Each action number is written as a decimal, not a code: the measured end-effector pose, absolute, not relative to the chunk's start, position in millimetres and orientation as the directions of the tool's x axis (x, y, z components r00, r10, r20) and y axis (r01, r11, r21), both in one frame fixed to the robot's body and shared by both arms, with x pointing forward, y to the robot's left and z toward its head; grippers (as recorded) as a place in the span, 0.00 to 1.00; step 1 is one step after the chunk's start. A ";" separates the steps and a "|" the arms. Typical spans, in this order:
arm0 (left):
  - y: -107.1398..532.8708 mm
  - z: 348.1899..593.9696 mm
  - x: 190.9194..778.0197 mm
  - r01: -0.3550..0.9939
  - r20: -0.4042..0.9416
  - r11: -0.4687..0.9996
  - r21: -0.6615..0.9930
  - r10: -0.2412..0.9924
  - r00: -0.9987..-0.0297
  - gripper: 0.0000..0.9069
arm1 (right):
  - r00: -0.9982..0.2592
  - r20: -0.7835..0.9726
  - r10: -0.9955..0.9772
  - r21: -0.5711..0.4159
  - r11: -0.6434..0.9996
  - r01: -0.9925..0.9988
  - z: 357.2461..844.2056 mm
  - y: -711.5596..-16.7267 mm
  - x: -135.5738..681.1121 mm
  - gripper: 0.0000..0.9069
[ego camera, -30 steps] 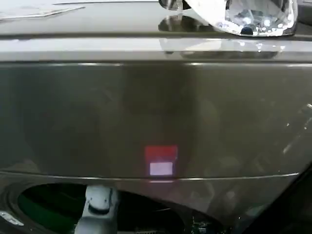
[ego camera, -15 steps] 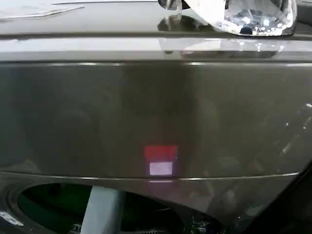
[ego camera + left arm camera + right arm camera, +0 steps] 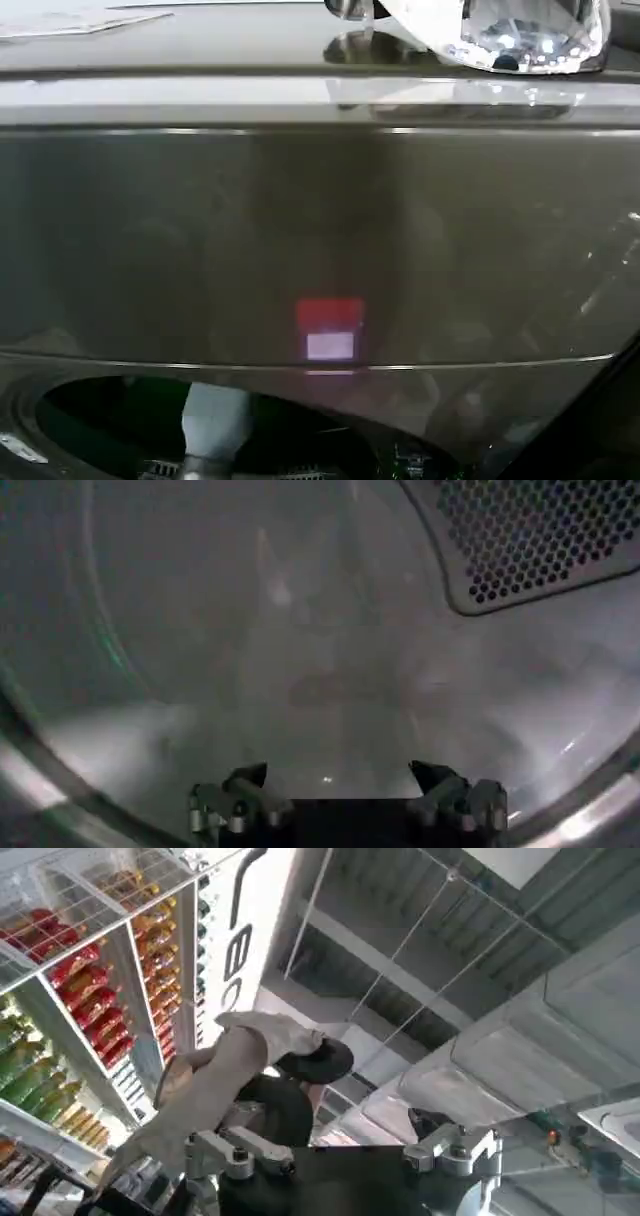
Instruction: Grasp the clothes from the dryer.
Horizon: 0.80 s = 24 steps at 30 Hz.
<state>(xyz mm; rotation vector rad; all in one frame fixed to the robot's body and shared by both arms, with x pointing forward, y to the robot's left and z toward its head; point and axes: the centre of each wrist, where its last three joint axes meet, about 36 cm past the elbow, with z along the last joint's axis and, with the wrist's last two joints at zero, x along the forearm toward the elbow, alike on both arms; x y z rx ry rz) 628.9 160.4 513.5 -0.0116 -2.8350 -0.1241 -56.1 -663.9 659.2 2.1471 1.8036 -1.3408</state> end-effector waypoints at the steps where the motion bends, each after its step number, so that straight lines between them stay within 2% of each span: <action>1: 160.5 513.4 633.5 0.020 0.301 0.996 0.088 -0.008 -0.954 1.00 | -0.046 -0.616 0.786 -0.478 -0.327 0.816 659.5 -664.1 -56.4 1.00; 11: 161.5 514.6 668.4 0.017 0.308 0.993 0.117 -0.020 -0.951 1.00 | -0.047 -0.624 0.780 -0.470 -0.326 0.820 662.2 -666.0 -58.5 1.00; 24: 164.0 501.8 700.9 0.063 0.262 0.981 0.185 0.012 -0.965 1.00 | -0.050 -0.631 0.774 -0.468 -0.328 0.820 664.6 -665.3 -61.3 1.00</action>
